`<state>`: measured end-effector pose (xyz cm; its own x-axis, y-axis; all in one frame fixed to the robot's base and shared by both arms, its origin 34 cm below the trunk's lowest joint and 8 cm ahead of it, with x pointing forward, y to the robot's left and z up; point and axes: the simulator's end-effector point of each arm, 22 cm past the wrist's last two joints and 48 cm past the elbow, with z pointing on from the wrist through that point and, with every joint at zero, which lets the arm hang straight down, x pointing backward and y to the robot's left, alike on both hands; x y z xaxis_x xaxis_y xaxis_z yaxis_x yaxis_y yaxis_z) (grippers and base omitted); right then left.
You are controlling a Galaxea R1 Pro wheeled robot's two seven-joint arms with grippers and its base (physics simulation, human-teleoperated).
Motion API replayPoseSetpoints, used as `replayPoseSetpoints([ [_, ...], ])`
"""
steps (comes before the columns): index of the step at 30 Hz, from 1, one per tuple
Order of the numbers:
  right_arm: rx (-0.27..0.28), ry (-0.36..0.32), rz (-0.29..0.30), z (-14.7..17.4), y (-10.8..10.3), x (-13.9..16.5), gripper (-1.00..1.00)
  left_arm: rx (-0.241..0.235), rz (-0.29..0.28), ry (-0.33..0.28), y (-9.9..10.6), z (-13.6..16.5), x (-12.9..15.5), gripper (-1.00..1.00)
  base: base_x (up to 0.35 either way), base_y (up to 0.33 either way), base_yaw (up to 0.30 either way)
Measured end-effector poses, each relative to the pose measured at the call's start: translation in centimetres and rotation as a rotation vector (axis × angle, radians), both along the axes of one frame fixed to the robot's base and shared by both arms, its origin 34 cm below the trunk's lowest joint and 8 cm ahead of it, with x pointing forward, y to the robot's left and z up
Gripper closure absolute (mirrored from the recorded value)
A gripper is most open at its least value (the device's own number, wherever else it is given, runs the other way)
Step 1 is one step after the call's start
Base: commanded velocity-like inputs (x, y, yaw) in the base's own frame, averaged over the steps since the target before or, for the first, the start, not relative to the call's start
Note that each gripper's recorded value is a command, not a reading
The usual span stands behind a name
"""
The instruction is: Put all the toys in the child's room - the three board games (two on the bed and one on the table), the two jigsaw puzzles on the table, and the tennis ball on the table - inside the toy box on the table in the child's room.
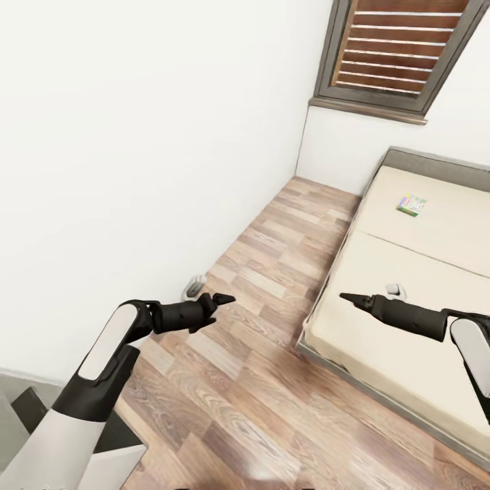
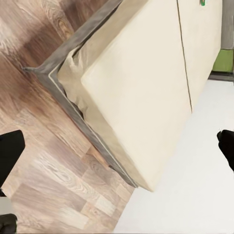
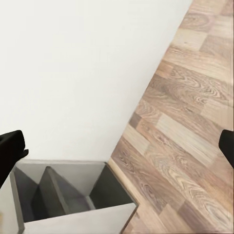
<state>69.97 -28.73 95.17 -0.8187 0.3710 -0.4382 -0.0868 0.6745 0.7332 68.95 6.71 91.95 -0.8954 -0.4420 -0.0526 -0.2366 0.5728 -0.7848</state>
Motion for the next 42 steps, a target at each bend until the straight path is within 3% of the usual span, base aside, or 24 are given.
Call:
replayPoseSetpoints([
  [5, -0.001, 0.035, 0.006, -1.3, 1.0, 0.2, -1.00, 0.025, 0.041, 0.015, 2.6, -0.9, 0.5, -1.00, 0.000, 0.000, -0.293],
  [12, -0.002, 0.053, 0.024, -2.0, 2.0, 0.2, -1.00, 0.036, 0.080, 0.035, 4.6, -1.8, 0.5, -1.00, 0.000, 0.000, -0.193],
  [42, -0.036, 0.009, 0.035, 0.3, 2.6, 0.6, -1.00, 0.038, 0.117, 0.016, 6.1, -0.4, 1.0, -1.00, 0.000, 0.000, -0.091],
])
